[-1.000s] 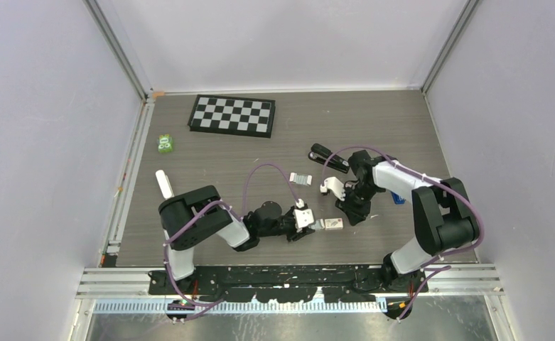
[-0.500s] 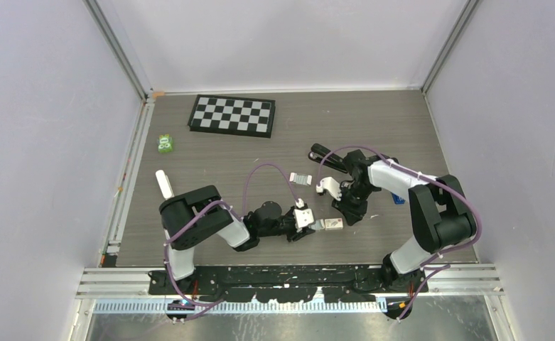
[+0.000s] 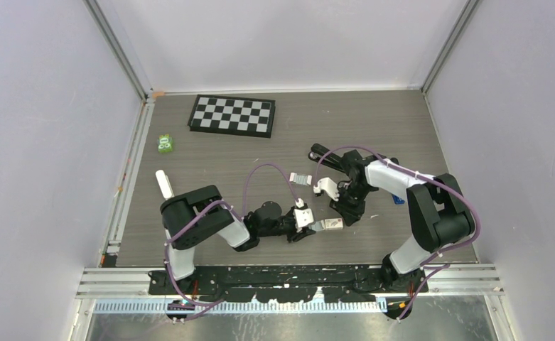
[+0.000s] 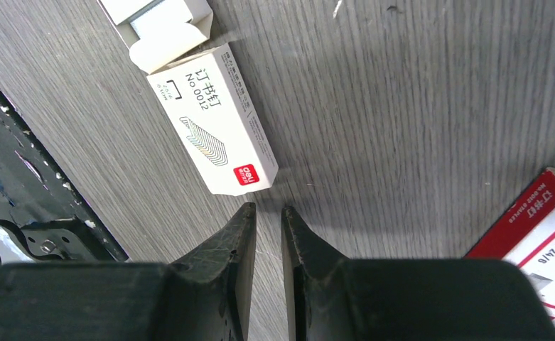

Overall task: Unload the staples from the stapler
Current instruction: Close the staple box at the center of the board.

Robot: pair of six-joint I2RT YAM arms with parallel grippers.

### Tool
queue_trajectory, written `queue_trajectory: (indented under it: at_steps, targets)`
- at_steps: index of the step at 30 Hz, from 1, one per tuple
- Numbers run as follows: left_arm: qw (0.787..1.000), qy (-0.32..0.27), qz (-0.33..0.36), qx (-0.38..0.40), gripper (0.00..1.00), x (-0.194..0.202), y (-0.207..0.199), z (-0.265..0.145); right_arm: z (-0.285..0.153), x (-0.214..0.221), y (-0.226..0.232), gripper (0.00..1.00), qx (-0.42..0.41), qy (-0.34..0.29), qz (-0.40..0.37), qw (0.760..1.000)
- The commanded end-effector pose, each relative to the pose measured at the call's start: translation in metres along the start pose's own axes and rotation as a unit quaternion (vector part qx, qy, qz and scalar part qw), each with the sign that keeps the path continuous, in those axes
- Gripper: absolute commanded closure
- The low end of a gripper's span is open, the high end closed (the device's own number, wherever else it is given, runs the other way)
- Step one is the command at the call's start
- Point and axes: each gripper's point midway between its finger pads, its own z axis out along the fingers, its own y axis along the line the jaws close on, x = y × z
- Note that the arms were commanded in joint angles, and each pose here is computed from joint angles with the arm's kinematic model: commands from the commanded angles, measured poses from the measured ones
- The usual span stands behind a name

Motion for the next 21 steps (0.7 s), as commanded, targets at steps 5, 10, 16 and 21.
queue_trajectory:
  at_steps: [5,10,16,21]
  targets:
    - [1.0,-0.015,-0.002,0.018,0.64,-0.0068,-0.0067,0.0076,0.0024,-0.0091,-0.0009,0.75,-0.004,-0.008,-0.009,1.0]
    - [1.0,-0.017,-0.002,0.019,0.64,-0.0087,-0.0078,0.0102,0.0025,-0.0102,0.0005,0.75,-0.006,-0.008,-0.01,1.0]
    - [1.0,-0.016,-0.002,0.017,0.64,-0.0082,-0.0076,0.0122,0.0032,-0.0109,0.0017,0.75,-0.009,-0.008,-0.013,1.0]
    - [1.0,-0.015,0.0,0.013,0.64,-0.0079,-0.0056,0.0129,0.0042,-0.0117,0.0029,0.75,-0.011,-0.006,-0.015,1.0]
